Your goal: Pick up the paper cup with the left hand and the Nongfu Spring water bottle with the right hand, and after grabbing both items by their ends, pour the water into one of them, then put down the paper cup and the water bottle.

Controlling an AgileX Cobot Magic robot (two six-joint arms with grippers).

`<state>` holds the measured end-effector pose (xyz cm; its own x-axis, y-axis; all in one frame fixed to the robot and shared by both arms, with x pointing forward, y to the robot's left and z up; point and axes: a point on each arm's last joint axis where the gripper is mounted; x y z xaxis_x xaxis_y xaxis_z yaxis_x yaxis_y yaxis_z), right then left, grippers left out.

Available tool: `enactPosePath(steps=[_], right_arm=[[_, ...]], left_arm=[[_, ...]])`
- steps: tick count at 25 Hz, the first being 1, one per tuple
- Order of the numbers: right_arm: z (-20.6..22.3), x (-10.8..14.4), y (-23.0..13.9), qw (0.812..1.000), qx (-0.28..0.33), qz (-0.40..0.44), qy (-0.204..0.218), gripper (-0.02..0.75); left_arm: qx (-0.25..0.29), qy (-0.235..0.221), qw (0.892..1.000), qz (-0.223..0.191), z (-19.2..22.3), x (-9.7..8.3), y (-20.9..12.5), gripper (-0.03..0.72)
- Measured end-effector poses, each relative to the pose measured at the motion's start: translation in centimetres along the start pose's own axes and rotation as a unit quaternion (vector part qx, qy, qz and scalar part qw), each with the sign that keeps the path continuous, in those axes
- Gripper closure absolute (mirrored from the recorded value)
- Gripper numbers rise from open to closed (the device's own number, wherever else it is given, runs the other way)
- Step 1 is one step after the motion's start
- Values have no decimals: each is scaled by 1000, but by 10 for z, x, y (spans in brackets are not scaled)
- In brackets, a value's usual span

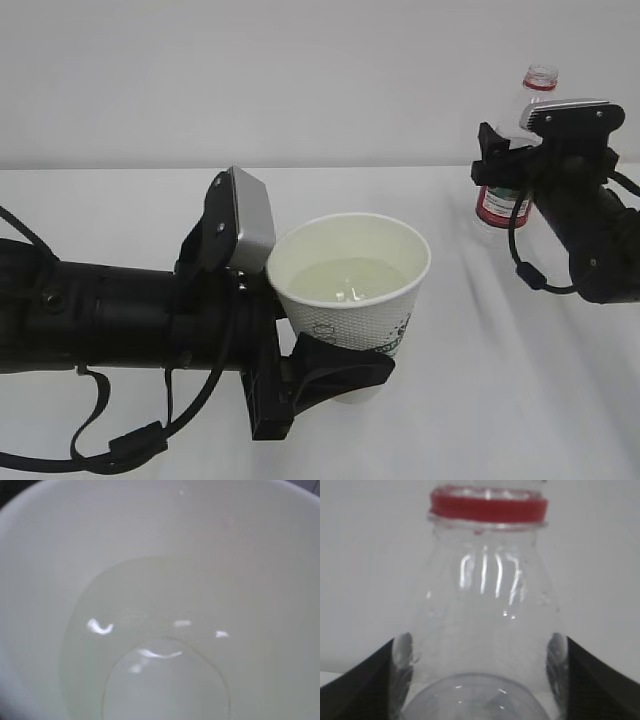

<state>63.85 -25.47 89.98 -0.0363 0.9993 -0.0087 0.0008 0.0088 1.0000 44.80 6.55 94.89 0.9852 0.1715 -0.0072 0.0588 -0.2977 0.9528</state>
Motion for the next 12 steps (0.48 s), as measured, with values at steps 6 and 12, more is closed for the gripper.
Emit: enactPosePath(steps=[6,12], right_arm=[[-22,-2,9,1000,10,-3,4,103],[-47,-2,18,1000,18,-9,13,108]], left_arm=[[2,1,1000,0,0,0,0,178],[10,6,1000,0,0,1,-2,178]])
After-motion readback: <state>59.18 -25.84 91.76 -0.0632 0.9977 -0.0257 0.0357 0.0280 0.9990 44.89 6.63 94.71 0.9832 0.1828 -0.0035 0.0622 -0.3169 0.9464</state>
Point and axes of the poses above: a point on each arm's last joint axis where the gripper is mounted, z pointing out along that axis toward the gripper, x along the wrist's bending axis when the last joint is at zero, y = z × x, and after that the axes turned 4 degrees about z, right-handed
